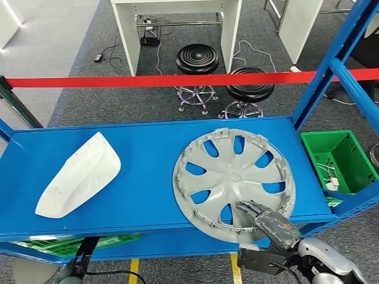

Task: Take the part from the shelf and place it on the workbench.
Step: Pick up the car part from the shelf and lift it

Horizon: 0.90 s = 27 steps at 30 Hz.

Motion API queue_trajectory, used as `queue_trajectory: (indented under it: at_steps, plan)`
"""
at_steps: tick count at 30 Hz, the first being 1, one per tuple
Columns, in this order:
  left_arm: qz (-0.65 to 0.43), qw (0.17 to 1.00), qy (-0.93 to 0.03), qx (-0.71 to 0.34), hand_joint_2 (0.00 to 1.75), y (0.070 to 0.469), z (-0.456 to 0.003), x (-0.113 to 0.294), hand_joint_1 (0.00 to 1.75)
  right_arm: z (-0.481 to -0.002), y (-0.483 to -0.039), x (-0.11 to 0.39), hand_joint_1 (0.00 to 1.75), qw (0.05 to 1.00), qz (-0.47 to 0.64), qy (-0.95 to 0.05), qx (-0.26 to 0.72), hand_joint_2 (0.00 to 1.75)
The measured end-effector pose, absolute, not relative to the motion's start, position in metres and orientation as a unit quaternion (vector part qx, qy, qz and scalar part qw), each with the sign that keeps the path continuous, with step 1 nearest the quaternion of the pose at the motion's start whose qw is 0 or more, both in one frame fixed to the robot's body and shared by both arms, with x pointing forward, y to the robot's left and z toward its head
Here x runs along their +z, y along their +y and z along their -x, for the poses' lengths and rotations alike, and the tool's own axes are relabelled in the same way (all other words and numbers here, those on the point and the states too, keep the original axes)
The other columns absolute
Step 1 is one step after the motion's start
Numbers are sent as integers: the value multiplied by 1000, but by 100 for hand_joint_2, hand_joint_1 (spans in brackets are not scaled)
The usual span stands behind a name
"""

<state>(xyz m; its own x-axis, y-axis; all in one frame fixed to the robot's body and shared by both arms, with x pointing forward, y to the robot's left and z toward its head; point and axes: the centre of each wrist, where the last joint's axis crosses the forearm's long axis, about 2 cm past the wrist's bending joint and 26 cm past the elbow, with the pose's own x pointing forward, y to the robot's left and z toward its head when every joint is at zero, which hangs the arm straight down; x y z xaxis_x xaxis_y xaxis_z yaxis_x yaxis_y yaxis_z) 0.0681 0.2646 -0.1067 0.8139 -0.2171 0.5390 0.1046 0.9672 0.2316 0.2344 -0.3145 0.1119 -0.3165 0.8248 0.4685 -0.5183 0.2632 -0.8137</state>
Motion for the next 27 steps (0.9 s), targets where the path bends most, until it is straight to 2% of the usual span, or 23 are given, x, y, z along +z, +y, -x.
queue_trajectory:
  at_steps: [11,14,15,18,19,21,27]
  plan:
    - [-96,947,-293,-86,0,265,-69,-107,0,-237,-321,107,0,582,135,-540,593,175]
    - [-96,947,-293,-86,0,265,-69,-107,0,-239,-322,108,7,583,135,-538,594,175]
    - [-96,947,-293,-86,0,265,-69,-106,0,-241,-322,108,34,583,135,-538,594,175]
    - [-96,947,-294,-86,0,265,-70,-106,0,-244,-323,110,147,584,133,-538,593,175]
    - [-96,947,-294,-86,0,265,-70,-106,0,-244,-323,110,164,584,133,-538,593,175]
    - [-96,947,-294,-86,0,264,-70,-106,0,-246,-323,111,175,583,134,-540,593,175]
    - [-96,948,-291,-85,0,265,-68,-107,0,-246,-323,111,175,583,133,-539,593,175]
